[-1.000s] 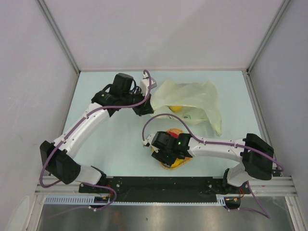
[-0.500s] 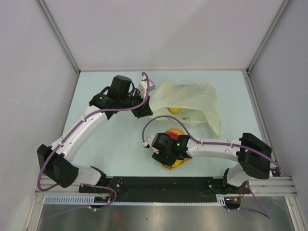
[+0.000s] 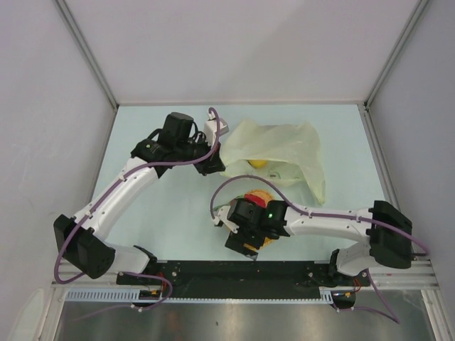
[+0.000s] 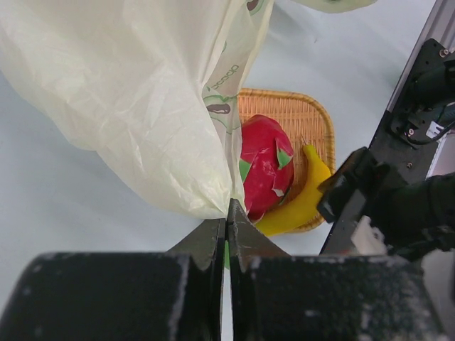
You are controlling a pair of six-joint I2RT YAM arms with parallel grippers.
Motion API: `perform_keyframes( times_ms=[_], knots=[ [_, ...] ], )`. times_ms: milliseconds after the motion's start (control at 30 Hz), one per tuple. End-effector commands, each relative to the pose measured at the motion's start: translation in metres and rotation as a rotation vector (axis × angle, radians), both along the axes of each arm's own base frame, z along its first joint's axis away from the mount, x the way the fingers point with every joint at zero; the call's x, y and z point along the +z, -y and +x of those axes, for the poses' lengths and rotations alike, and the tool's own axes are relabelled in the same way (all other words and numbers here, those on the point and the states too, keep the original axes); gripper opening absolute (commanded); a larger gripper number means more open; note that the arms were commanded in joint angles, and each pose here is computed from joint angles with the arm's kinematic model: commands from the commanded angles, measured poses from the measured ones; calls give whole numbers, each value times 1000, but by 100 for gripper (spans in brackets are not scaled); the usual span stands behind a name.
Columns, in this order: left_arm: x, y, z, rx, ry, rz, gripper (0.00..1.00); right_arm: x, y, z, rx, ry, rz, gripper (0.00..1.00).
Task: Take the fake fruits out of the plastic bag
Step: Place the fake fruit on the plate, then take out the fake fruit from the plastic bag.
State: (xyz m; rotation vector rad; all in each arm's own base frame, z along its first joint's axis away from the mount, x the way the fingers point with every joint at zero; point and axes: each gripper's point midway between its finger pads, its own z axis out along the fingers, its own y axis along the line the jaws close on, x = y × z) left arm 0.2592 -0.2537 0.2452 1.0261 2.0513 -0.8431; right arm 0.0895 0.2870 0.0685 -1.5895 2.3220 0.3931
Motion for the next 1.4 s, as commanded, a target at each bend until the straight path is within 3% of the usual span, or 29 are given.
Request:
perform_keyframes(
  times_ms=[0, 133, 200, 367, 467, 533, 633, 833, 1000, 1100, 1133, 1167, 1200, 1233, 1367],
  knots=[
    [14, 4, -1, -20, 29, -38, 3, 47, 5, -15, 153, 40, 33, 85],
    [12, 6, 4, -18, 26, -26, 3, 88, 12, -3, 168, 65, 83, 70],
    [12, 7, 5, -20, 21, -26, 3, 112, 11, 11, 141, 61, 149, 59],
    [12, 7, 8, -29, 5, 4, 3, 134, 34, 93, -92, 118, 244, 32],
    [23, 9, 10, -51, 27, -2, 3, 129, 48, 130, -140, 196, 213, 20],
    [32, 12, 10, -73, 52, -15, 3, 118, 50, 155, -132, 244, 186, 17],
    [46, 14, 11, -80, 78, -36, 3, 110, 65, 209, -255, 320, 175, 13],
    [30, 1, 13, -101, 94, 76, 3, 94, 100, 301, -482, 394, 246, 10],
    [28, -19, 12, -127, 154, 179, 0, 76, 97, 326, -549, 391, 219, 11],
    [45, -27, 3, -87, 155, 102, 0, 71, 80, 325, -505, 404, 214, 16],
    [66, -26, 4, -66, 243, 32, 0, 70, 71, 322, -476, 423, 198, 18],
    [66, -25, 5, -35, 252, -5, 0, 64, 69, 324, -463, 431, 177, 21],
    [37, -26, 3, -27, 227, 0, 0, 65, 67, 329, -459, 451, 180, 23],
    [46, -21, 13, -3, 294, -51, 0, 65, 71, 334, -477, 469, 163, 26],
    [34, -15, 28, 36, 194, -36, 0, 64, 75, 361, -517, 477, 145, 41]
  ],
)
